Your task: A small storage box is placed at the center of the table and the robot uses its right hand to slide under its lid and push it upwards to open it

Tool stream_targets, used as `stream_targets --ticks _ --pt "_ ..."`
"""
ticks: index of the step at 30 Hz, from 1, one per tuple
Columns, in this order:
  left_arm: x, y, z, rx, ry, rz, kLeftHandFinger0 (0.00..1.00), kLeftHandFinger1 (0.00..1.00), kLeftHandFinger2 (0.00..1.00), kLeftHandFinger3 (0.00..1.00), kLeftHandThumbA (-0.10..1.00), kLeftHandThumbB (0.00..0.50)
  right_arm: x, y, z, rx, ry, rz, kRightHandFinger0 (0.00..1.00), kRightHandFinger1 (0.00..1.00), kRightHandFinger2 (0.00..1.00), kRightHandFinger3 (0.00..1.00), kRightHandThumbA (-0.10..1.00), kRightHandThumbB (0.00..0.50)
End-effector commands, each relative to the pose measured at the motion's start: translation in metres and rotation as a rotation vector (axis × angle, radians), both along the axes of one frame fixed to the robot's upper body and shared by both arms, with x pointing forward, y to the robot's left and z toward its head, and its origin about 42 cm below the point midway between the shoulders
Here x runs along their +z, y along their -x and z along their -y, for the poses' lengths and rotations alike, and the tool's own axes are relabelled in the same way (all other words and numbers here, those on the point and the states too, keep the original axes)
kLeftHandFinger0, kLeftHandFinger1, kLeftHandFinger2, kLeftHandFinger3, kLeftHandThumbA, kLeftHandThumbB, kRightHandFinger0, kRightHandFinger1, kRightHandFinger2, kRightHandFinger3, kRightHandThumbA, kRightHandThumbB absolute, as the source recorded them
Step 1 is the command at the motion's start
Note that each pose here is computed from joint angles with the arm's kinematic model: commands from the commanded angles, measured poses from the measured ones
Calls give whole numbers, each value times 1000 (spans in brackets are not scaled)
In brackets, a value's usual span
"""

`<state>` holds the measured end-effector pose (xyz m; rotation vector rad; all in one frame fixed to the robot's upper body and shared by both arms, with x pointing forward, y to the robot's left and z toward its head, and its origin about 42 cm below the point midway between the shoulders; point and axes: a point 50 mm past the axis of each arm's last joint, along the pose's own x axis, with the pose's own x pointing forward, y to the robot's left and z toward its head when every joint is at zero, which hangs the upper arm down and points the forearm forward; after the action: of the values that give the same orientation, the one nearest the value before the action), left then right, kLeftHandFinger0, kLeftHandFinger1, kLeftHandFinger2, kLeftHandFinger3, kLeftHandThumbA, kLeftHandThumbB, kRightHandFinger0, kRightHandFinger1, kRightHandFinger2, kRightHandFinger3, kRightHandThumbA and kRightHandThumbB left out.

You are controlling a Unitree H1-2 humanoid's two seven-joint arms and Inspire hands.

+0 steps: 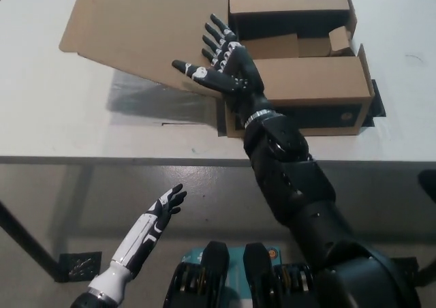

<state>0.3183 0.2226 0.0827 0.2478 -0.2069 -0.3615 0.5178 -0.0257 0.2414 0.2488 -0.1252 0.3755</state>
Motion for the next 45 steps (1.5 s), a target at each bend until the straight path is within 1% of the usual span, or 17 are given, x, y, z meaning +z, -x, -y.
stream_targets --ticks 1,4,6,10,13,17,19,26,29,30,31,33,35,38,40,43,45 --pt "13 -10 7 -30 1 31 1000 1000 1000 1000 1000 500 55 -8 -23 63 204 158 1000 1000 1000 1000 1000 387" --pt "13 -11 7 -31 6 28 1000 1000 1000 1000 1000 500 71 -6 -29 83 276 239 1000 1000 1000 1000 1000 379" --pt "12 -11 7 -33 6 29 1000 1000 1000 1000 1000 500 89 -2 -31 87 285 302 1000 1000 1000 1000 1000 334" --pt "13 -14 6 -34 7 20 1000 1000 1000 1000 1000 500 136 8 -25 87 299 425 1000 1000 1000 1000 1000 401" --pt "11 -14 5 -33 1 18 1000 1000 1000 1000 1000 500 166 17 -16 86 278 484 1000 1000 1000 1000 1000 423" --pt "8 -11 6 -29 -2 13 1000 1000 1000 1000 1000 500 193 27 1 68 226 547 1000 1000 1000 1000 1000 393" --pt "8 -11 6 -26 -4 14 1000 1000 1000 1000 1000 500 208 31 12 58 199 583 1000 1000 1000 1000 1000 400" --pt "7 -8 5 -22 1 5 1000 1000 1000 1000 1000 500 272 82 94 -34 6 763 1000 1000 1000 1000 1000 374" --pt "6 -7 4 -13 6 2 1000 1000 1000 1000 1000 500 293 130 144 -90 -43 914 1000 1000 1000 1000 1000 358" --pt "6 -7 3 -13 4 3 1000 1000 1000 1000 1000 500 294 139 152 -101 -43 938 1000 1000 1000 1000 1000 351" --pt "6 -7 2 -13 5 3 1000 1000 1000 1000 1000 500 295 168 179 -153 -24 1016 1000 1000 1000 1000 1000 380" --pt "5 -7 1 -6 11 5 1000 1000 1000 1000 1000 500 295 187 194 -160 -8 1071 1000 1000 1000 1000 1000 376" --pt "6 -8 1 -12 13 18 1000 1000 1000 1000 1000 500 288 233 230 -250 107 1208 1000 1000 1000 1000 1000 374" --pt "6 -9 0 -11 15 26 1000 1000 1000 1000 1000 500 270 278 256 -274 181 1272 1000 1000 1000 1000 1000 430" --pt "7 -9 -1 -11 15 29 1000 1000 1000 1000 1000 500 251 300 265 -288 213 1277 1000 1000 1000 1000 1000 452" --pt "4 -9 -1 -5 27 25 1000 1000 1000 1000 1000 500 206 328 278 -277 239 1264 1000 1000 1000 1000 1000 424" --pt "4 -9 -1 -5 28 31 1000 1000 1000 1000 1000 500 187 336 282 -270 236 1244 1000 1000 1000 1000 1000 431"
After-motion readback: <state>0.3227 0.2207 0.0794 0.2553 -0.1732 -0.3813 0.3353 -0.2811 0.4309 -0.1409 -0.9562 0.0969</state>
